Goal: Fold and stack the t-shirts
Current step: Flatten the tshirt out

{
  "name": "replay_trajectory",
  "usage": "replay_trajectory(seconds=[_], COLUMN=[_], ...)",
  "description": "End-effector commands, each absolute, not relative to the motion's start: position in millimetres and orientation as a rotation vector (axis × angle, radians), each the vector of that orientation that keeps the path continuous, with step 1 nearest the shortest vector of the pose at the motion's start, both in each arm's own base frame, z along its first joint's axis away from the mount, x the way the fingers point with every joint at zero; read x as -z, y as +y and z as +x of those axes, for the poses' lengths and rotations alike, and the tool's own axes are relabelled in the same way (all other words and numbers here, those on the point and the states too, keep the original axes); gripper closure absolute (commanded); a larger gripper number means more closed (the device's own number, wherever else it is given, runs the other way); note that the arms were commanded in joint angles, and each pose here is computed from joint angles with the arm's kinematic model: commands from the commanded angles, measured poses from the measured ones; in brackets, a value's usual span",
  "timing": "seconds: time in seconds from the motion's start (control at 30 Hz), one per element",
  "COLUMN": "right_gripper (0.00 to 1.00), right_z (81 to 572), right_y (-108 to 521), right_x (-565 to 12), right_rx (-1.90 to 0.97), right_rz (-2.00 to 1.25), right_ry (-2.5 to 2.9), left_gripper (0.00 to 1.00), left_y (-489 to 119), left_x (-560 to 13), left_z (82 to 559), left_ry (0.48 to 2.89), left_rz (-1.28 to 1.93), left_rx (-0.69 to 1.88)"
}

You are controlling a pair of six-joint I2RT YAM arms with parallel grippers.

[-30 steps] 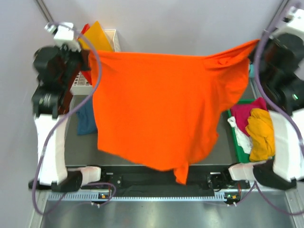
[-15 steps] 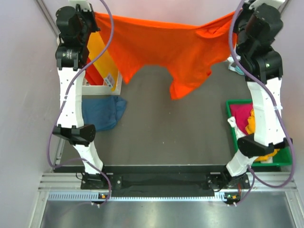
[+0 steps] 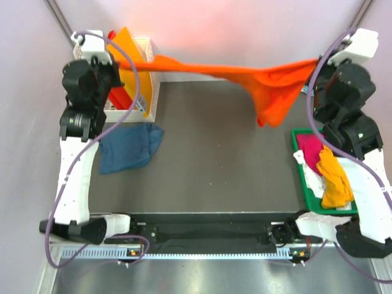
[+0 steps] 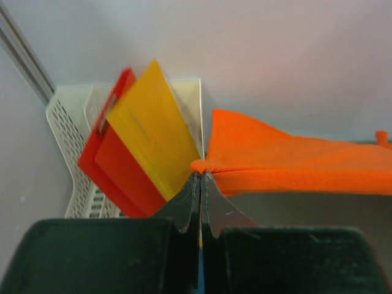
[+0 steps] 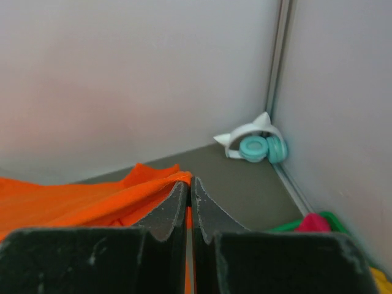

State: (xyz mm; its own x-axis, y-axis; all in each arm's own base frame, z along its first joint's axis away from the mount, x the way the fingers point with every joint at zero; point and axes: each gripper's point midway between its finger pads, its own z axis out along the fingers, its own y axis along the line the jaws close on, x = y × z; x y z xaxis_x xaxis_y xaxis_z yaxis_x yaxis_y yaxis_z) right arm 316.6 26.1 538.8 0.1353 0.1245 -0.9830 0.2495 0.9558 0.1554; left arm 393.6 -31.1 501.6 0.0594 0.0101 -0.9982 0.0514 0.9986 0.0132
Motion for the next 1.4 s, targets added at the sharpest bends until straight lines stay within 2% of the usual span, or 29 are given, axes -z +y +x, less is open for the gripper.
replay_trajectory(seconds=[0.0, 0.17, 0.2, 0.3, 0.37, 0.5, 0.57, 0.6, 0.73, 1.1, 1.37], right_gripper=[1.0, 1.0, 1.0, 1.0, 1.0, 1.0, 1.0, 1.0, 1.0, 1.0, 1.0], right_z=[250, 186, 165, 147, 149, 197, 215, 234, 279, 447, 530], right_y=[-14, -47, -56, -64, -64, -39, -32, -23, -1, 27, 47], right_x=[-557, -620, -643, -668, -669, -638, -624, -597, -539, -379, -292], right_rx=[0.103, 0.071, 0.026, -0.022, -0.027, 0.032, 0.034, 0.065, 0.093, 0.139, 0.201], right_rz=[0.395, 0.424, 0.447, 0.473, 0.479, 0.439, 0.459, 0.439, 0.43, 0.413, 0.377], right_ry=[1.357, 1.24, 1.168, 1.083, 1.076, 1.2, 1.223, 1.282, 1.372, 1.703, 1.862], left_gripper=[1.0, 1.0, 1.0, 1.0, 1.0, 1.0, 1.0, 1.0, 1.0, 1.0, 1.0], left_y=[-24, -15, -14, -10, -9, -6, -7, -6, -13, -44, -44], left_x=[-531, -602, -611, -638, -649, -635, -608, -599, -515, -337, -245], left_z=[322, 244, 235, 210, 200, 216, 238, 238, 286, 407, 460], left_ry=[1.402, 1.24, 1.221, 1.159, 1.136, 1.187, 1.251, 1.259, 1.439, 1.773, 1.936], left_rz=[0.048, 0.046, 0.04, 0.023, 0.023, 0.012, 0.014, 0.019, 0.047, 0.161, 0.2], left_rx=[0.039, 0.029, 0.034, 0.035, 0.033, 0.007, -0.007, -0.013, -0.017, 0.058, 0.009])
